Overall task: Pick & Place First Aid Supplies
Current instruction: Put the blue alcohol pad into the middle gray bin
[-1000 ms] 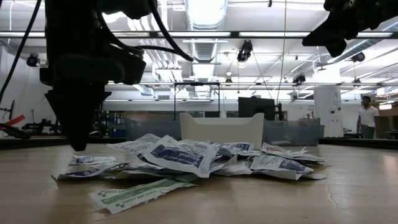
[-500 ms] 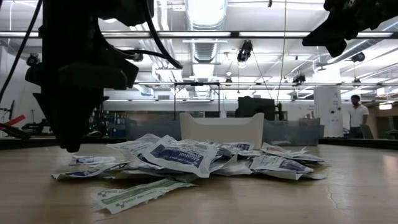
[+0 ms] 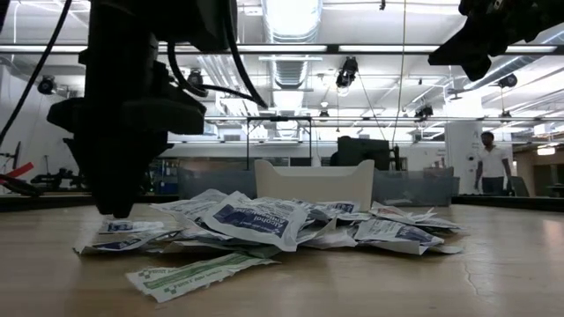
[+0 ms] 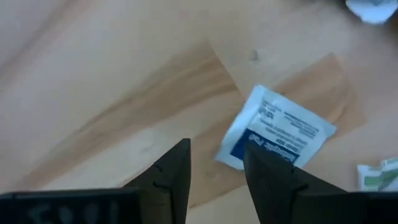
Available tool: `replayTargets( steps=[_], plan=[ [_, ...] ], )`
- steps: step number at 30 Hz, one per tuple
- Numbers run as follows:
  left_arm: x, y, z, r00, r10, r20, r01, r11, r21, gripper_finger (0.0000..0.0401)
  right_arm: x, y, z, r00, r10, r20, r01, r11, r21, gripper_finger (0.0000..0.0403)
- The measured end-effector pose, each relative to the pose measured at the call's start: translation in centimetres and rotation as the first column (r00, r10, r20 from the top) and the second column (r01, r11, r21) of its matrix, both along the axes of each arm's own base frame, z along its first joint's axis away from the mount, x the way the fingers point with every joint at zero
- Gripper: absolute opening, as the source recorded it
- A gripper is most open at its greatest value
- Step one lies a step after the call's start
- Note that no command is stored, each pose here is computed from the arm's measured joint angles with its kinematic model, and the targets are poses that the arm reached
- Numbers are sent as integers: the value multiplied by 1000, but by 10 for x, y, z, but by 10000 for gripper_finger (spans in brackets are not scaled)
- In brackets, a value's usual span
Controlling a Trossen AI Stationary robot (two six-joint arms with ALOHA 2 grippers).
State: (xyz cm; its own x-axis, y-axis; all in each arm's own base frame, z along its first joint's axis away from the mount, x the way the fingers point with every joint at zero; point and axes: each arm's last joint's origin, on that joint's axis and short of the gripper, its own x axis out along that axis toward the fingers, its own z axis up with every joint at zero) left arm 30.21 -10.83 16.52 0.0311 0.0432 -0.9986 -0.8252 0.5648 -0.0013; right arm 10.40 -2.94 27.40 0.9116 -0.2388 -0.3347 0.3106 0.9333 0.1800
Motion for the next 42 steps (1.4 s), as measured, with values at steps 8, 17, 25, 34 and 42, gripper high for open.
replayTargets(
  steps=[8,17,25,34,42],
  plan=[
    [-3,0,-5,1000,22,-8,-22,1000,-16,140,0,0,0,1000,1,-1,-1,1000,-2,38],
    [0,1,-8,999,23,27,-23,999,-27,140,0,0,0,1000,0,0,0,1000,0,38],
    [-3,4,-16,999,35,40,-33,998,-45,107,0,0,0,1000,0,0,0,1000,0,38],
    [-8,6,-25,998,57,20,-56,997,-52,15,0,0,0,1000,-7,5,7,1000,20,38],
    [-9,6,-25,998,55,12,-54,998,-45,1,0,0,0,1000,-9,7,9,1000,24,38]
  ],
)
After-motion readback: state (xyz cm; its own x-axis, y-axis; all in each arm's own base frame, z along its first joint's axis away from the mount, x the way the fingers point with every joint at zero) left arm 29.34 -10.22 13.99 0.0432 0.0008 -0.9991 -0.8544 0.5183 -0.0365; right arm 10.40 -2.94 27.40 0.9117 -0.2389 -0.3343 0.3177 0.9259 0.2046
